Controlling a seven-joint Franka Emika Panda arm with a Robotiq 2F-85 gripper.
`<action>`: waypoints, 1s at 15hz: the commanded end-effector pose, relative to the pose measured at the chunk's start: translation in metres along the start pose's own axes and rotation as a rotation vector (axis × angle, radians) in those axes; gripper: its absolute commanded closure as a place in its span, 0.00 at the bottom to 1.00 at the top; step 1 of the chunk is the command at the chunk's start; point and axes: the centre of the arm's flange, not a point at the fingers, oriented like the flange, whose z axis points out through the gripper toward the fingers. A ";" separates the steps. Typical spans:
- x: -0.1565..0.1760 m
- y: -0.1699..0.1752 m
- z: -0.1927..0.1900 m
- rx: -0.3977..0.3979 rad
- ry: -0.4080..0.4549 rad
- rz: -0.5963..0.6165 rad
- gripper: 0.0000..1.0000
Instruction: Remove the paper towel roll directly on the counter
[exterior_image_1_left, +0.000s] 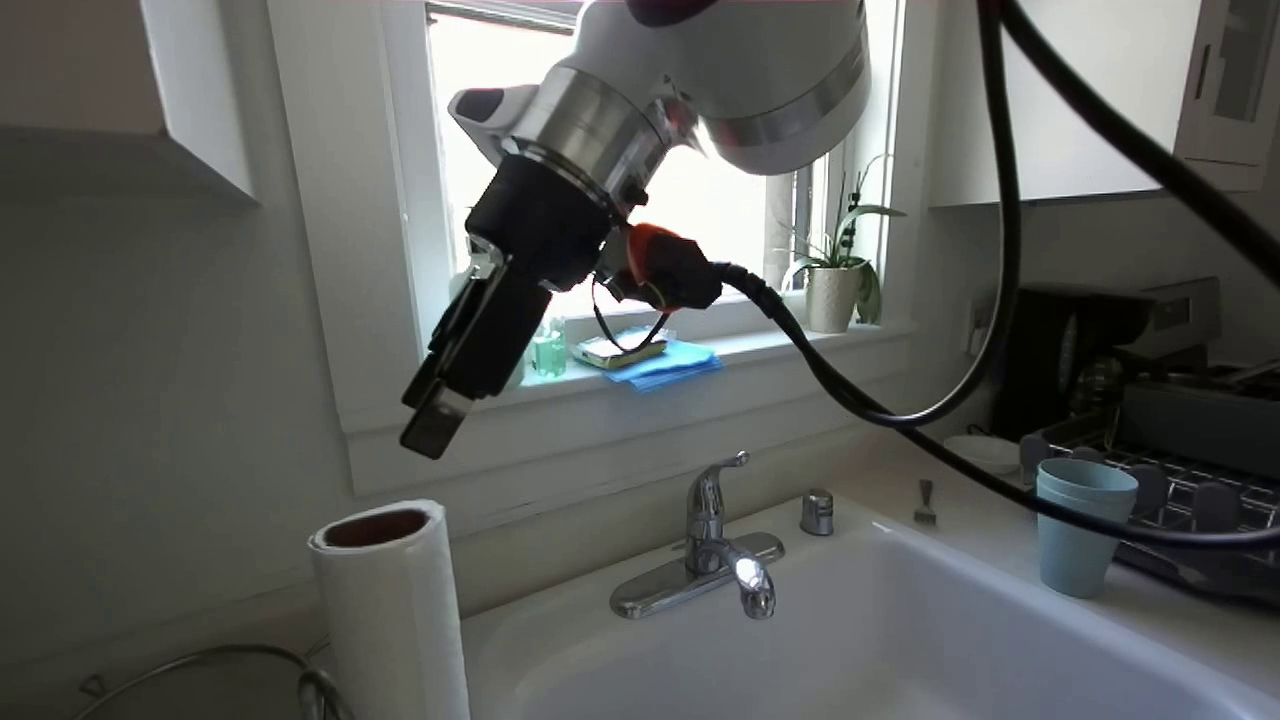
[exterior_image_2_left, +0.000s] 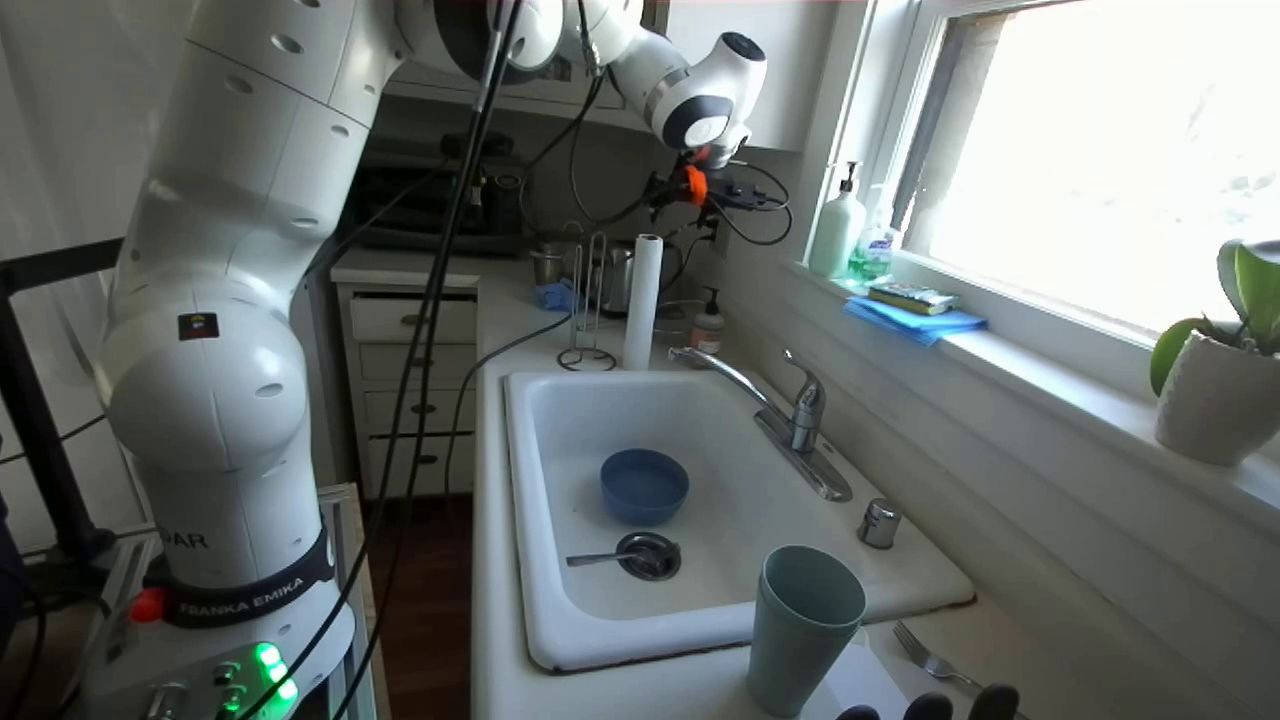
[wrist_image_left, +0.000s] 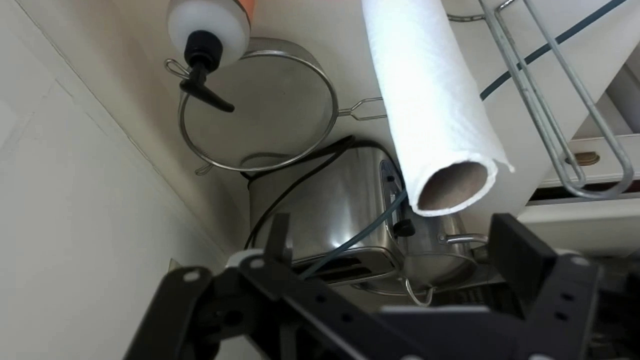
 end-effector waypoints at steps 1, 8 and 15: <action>-0.003 -0.010 -0.017 -0.019 0.007 -0.019 0.00; 0.000 -0.044 -0.067 -0.022 0.016 0.002 0.00; -0.026 -0.076 -0.110 -0.029 -0.008 0.107 0.00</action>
